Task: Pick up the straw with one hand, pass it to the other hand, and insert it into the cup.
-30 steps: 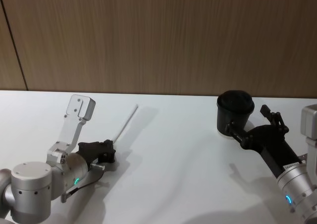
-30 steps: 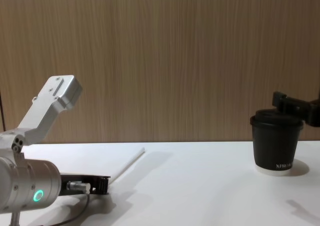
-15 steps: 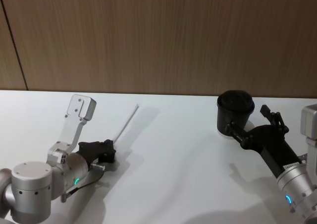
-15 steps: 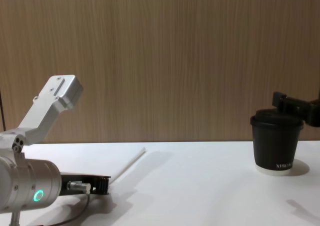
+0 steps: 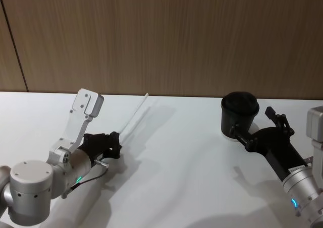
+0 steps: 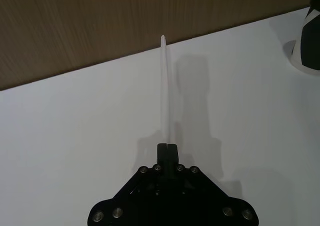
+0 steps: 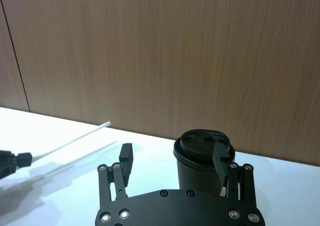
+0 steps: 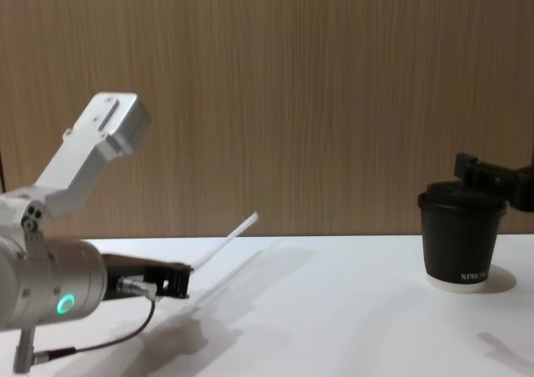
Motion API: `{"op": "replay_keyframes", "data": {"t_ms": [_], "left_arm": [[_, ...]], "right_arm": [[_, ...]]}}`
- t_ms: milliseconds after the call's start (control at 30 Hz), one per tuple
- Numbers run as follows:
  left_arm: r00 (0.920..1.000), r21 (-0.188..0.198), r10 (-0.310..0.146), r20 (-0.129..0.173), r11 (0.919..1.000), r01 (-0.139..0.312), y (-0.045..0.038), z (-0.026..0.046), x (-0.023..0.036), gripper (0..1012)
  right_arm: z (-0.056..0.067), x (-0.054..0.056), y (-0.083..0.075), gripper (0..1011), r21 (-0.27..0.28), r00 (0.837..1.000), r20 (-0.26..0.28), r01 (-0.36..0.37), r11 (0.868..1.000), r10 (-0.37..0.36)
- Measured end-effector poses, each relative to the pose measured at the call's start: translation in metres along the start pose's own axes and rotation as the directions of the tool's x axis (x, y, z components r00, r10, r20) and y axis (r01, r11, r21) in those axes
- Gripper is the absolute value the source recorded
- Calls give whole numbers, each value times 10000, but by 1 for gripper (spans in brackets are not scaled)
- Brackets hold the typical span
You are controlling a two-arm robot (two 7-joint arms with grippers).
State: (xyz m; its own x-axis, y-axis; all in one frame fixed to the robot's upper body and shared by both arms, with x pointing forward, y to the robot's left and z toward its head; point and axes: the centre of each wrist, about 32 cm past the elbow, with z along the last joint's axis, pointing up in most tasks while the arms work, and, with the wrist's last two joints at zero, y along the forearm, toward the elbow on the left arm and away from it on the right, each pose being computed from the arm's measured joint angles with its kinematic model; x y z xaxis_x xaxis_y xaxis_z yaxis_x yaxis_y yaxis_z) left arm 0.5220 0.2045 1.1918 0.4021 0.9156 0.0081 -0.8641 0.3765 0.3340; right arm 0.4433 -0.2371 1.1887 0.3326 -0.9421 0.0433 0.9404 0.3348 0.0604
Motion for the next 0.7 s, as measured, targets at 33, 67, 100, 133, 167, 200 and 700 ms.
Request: {"op": "replay_keyframes", "data": {"t_ms": [33, 67, 100, 133, 167, 200, 700], "left_arm": [[9998, -123, -51, 166, 9999, 53, 16, 22, -1, 0], [9997, -176, -73, 231, 9998, 77, 21, 29, -1, 0], [9994, -244, -103, 327, 9996, 111, 31, 42, -1, 0], [9986, -371, -172, 497, 9991, 190, 45, 62, -2, 1], [9975, -489, -232, 673, 9985, 265, 62, 85, -1, 0], [9975, -489, -232, 673, 9985, 265, 62, 85, -1, 0], [9679, -1510, -1178, 2219, 9766, 1534, 200, 347, 47, 0]], "right_arm": [[0, 0, 0, 1001, 0, 10000, 0, 0, 10000, 0], [0, 0, 0, 1001, -1, 10000, 0, 0, 10000, 0], [0, 0, 0, 1001, -1, 10000, 0, 0, 10000, 0], [0, 0, 0, 1001, -1, 10000, 0, 0, 10000, 0], [0, 0, 0, 1001, -1, 10000, 0, 0, 10000, 0], [0, 0, 0, 1001, 0, 10000, 0, 0, 10000, 0], [0, 0, 0, 1001, -1, 10000, 0, 0, 10000, 0]]}}
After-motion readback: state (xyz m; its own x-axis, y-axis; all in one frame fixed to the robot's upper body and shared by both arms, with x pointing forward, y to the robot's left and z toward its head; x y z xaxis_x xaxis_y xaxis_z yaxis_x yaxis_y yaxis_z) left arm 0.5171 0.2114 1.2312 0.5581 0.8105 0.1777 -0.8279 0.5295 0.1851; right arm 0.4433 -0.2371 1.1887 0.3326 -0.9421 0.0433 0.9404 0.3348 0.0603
